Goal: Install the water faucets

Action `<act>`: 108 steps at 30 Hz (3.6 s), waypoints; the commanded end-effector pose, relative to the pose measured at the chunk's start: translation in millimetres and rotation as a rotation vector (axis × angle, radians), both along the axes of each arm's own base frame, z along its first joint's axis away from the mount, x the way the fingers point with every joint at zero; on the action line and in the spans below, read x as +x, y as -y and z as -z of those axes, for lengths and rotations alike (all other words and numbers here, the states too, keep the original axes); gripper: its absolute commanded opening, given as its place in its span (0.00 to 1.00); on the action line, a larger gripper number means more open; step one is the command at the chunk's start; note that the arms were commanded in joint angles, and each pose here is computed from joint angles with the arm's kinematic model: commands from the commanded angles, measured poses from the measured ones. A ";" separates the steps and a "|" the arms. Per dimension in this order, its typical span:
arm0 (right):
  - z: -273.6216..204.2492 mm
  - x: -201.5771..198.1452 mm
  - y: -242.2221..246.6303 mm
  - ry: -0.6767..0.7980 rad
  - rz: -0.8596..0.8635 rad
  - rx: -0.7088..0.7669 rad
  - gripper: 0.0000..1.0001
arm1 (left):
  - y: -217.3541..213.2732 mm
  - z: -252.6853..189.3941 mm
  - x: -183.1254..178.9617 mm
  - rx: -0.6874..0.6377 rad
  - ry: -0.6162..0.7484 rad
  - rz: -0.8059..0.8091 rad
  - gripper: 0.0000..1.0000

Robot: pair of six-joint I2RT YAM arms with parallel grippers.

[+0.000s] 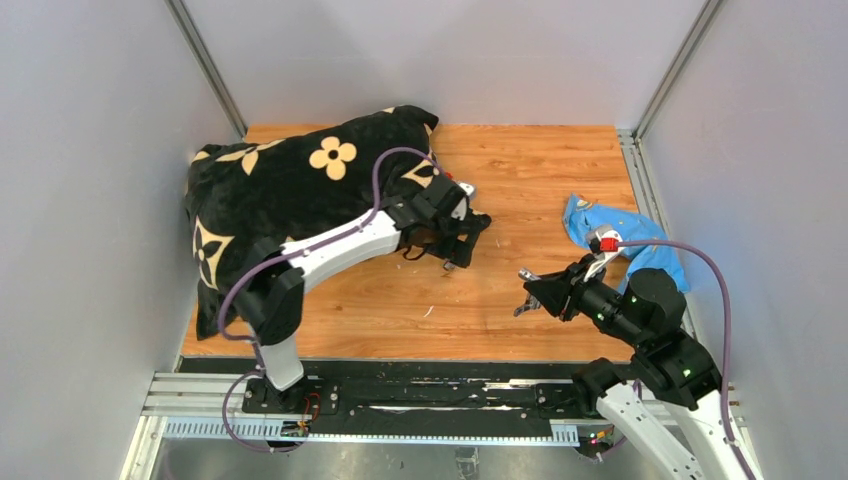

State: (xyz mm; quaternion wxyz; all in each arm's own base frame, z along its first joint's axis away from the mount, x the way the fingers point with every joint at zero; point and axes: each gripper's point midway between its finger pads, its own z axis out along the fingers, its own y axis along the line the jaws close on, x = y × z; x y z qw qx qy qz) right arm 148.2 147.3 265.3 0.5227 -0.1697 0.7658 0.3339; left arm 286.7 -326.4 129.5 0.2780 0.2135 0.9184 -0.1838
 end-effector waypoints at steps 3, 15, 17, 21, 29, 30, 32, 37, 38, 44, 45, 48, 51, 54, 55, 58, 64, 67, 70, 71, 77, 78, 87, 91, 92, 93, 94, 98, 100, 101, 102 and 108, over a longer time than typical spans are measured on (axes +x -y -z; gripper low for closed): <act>-1.2 11.3 27.2 0.013 0.163 -0.047 0.00 | 10.8 38.8 10.8 0.201 -0.059 0.133 0.87; 1.7 17.5 32.0 0.001 0.198 -0.075 0.00 | 11.3 85.6 13.7 0.268 -0.142 0.158 0.64; 4.2 19.3 30.8 -0.010 0.193 -0.087 0.00 | 13.2 85.2 16.6 0.263 -0.136 0.157 0.60; 6.5 22.5 28.7 -0.018 0.183 -0.108 0.01 | 16.4 86.1 22.3 0.274 -0.132 0.164 0.56; 7.8 27.7 26.1 -0.024 0.170 -0.135 0.00 | 19.2 92.3 29.9 0.315 -0.146 0.168 0.47; 8.1 28.7 25.0 -0.026 0.165 -0.139 0.00 | 16.9 92.4 30.9 0.325 -0.144 0.161 0.47; 10.0 30.9 23.2 -0.033 0.159 -0.145 0.01 | 14.8 90.2 33.1 0.331 -0.132 0.149 0.46; 11.6 34.6 19.1 -0.039 0.151 -0.140 0.01 | 12.7 90.9 33.5 0.335 -0.134 0.148 0.45; 11.7 34.8 18.9 -0.040 0.151 -0.138 0.01 | 12.1 91.6 33.8 0.339 -0.133 0.148 0.44; 11.9 35.3 19.4 -0.042 0.158 -0.134 0.01 | 10.9 97.0 34.2 0.346 -0.142 0.150 0.38; 11.5 35.2 19.3 -0.042 0.158 -0.132 0.01 | 11.6 96.3 34.7 0.343 -0.141 0.149 0.38; 12.0 35.3 18.7 -0.044 0.155 -0.134 0.00 | 12.9 94.7 35.5 0.338 -0.138 0.149 0.38; 11.9 35.3 17.8 -0.045 0.146 -0.141 0.01 | 14.3 93.9 35.8 0.333 -0.138 0.153 0.38; 10.8 35.1 17.7 -0.044 0.142 -0.147 0.01 | 14.9 95.7 35.5 0.333 -0.142 0.154 0.38; 11.4 34.9 17.8 -0.046 0.141 -0.148 0.01 | 14.4 96.8 35.8 0.337 -0.142 0.153 0.38; 10.7 34.3 17.6 -0.044 0.139 -0.145 0.01 | 14.8 97.1 36.2 0.336 -0.142 0.149 0.38; 11.5 33.2 17.2 -0.048 0.137 -0.141 0.01 | 16.7 94.6 38.5 0.329 -0.136 0.139 0.38; 10.7 32.7 17.0 -0.046 0.136 -0.137 0.01 | 17.4 93.8 39.2 0.327 -0.135 0.134 0.37; 11.4 32.1 16.7 -0.049 0.135 -0.135 0.01 | 19.3 95.2 37.8 0.319 -0.145 0.139 0.37; 11.6 32.2 16.9 -0.050 0.136 -0.136 0.01 | 19.4 95.5 37.5 0.319 -0.146 0.139 0.37; 9.5 31.9 16.3 -0.048 0.133 -0.132 0.01 | 18.5 95.8 37.8 0.322 -0.145 0.134 0.37; 10.0 31.8 16.2 -0.049 0.132 -0.133 0.01 | 18.6 96.5 37.8 0.323 -0.146 0.134 0.36; 7.6 30.9 16.1 -0.048 0.133 -0.125 0.01 | 20.9 95.7 40.5 0.319 -0.140 0.134 0.23; 6.8 30.0 15.4 -0.049 0.126 -0.124 0.01 | 21.8 95.8 40.9 0.319 -0.139 0.138 0.03; 6.2 29.8 15.2 -0.048 0.124 -0.123 0.01 | 21.8 94.6 41.1 0.317 -0.139 0.139 0.01; 6.7 29.2 14.4 -0.049 0.118 -0.124 0.01 | 22.1 91.7 40.5 0.314 -0.137 0.141 0.01; 6.4 28.7 13.4 -0.046 0.110 -0.123 0.01 | 21.9 88.4 40.1 0.309 -0.137 0.142 0.00; 5.7 26.6 9.1 -0.013 0.072 -0.120 0.01 | 25.5 58.4 32.6 0.225 -0.141 0.160 0.00; 5.0 26.5 6.9 0.021 0.052 -0.117 0.01 | 28.9 35.5 22.6 0.131 -0.165 0.182 0.00; 5.1 26.2 4.7 0.043 0.034 -0.116 0.01 | 30.6 22.8 16.7 0.077 -0.178 0.186 0.00; 4.8 25.5 2.7 0.065 0.016 -0.115 0.01 | 32.2 10.6 10.3 0.020 -0.187 0.191 0.00; -14.1 16.1 -11.9 0.278 -0.107 -0.065 0.00 | 30.2 -69.9 -32.7 -0.357 -0.215 0.224 0.00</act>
